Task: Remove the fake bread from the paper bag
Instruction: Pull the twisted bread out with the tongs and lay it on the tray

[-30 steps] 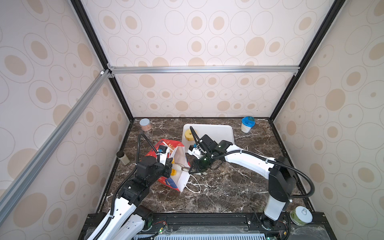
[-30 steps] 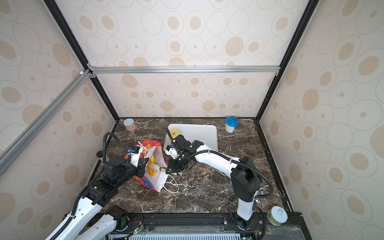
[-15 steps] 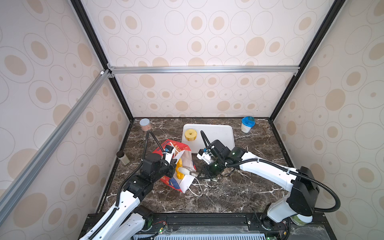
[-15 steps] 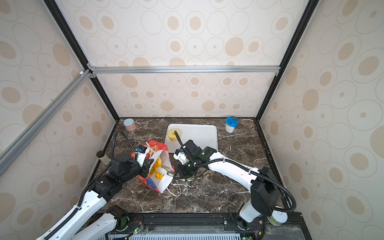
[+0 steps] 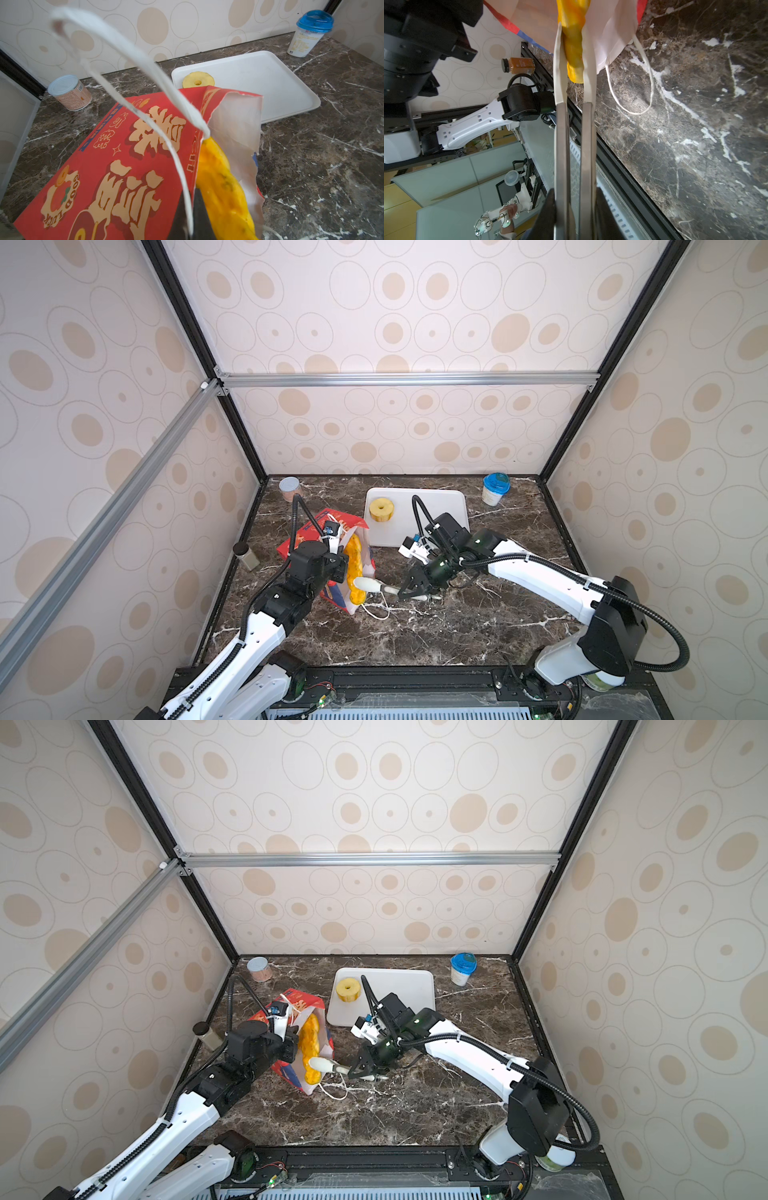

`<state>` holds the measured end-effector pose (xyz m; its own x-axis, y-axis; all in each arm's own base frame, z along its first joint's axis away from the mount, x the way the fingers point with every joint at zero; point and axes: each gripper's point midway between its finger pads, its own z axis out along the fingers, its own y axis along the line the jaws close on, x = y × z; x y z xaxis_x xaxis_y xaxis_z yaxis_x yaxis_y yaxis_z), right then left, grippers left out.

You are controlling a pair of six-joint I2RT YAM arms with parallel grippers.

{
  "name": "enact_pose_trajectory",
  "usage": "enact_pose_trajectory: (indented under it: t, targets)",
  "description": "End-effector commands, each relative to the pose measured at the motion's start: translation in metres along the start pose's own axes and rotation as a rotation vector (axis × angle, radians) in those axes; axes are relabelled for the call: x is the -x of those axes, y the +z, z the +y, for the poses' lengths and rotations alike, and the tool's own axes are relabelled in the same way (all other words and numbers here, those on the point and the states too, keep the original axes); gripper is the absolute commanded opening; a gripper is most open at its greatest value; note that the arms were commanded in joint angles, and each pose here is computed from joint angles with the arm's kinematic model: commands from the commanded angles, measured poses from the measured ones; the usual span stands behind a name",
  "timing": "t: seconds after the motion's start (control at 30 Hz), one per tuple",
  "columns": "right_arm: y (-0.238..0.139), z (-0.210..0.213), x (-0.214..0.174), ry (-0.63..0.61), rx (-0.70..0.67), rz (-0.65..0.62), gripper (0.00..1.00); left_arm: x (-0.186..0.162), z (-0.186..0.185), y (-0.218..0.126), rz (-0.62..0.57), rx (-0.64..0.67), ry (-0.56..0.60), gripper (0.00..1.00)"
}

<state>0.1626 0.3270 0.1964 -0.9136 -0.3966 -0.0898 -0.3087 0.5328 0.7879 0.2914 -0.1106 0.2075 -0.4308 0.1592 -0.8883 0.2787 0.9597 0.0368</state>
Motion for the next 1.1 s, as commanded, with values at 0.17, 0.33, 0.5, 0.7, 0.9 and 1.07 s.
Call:
enact_pose_trajectory:
  t: [0.17,0.33,0.5,0.7,0.9,1.07]
  targets:
    - [-0.032,0.021,-0.040,-0.012,0.085,0.041,0.00,0.027,0.035,0.002,-0.093,0.215,-0.038,0.00]
    - [-0.056,0.018,-0.057,0.003,0.083,-0.040,0.00,0.025,0.043,0.001,-0.115,0.259,-0.080,0.00]
    - [-0.079,0.008,-0.042,0.056,0.159,-0.208,0.00,0.030,0.046,-0.008,-0.144,0.271,-0.089,0.00]
    - [-0.109,-0.028,0.034,0.106,0.188,-0.374,0.00,0.033,0.045,-0.024,-0.153,0.245,-0.090,0.00]
    - [-0.124,-0.083,0.112,0.196,0.218,-0.450,0.00,0.030,0.047,-0.045,-0.155,0.234,-0.090,0.00]
    - [-0.109,-0.114,0.146,0.249,0.254,-0.428,0.00,0.030,0.047,-0.051,-0.163,0.223,-0.092,0.00]
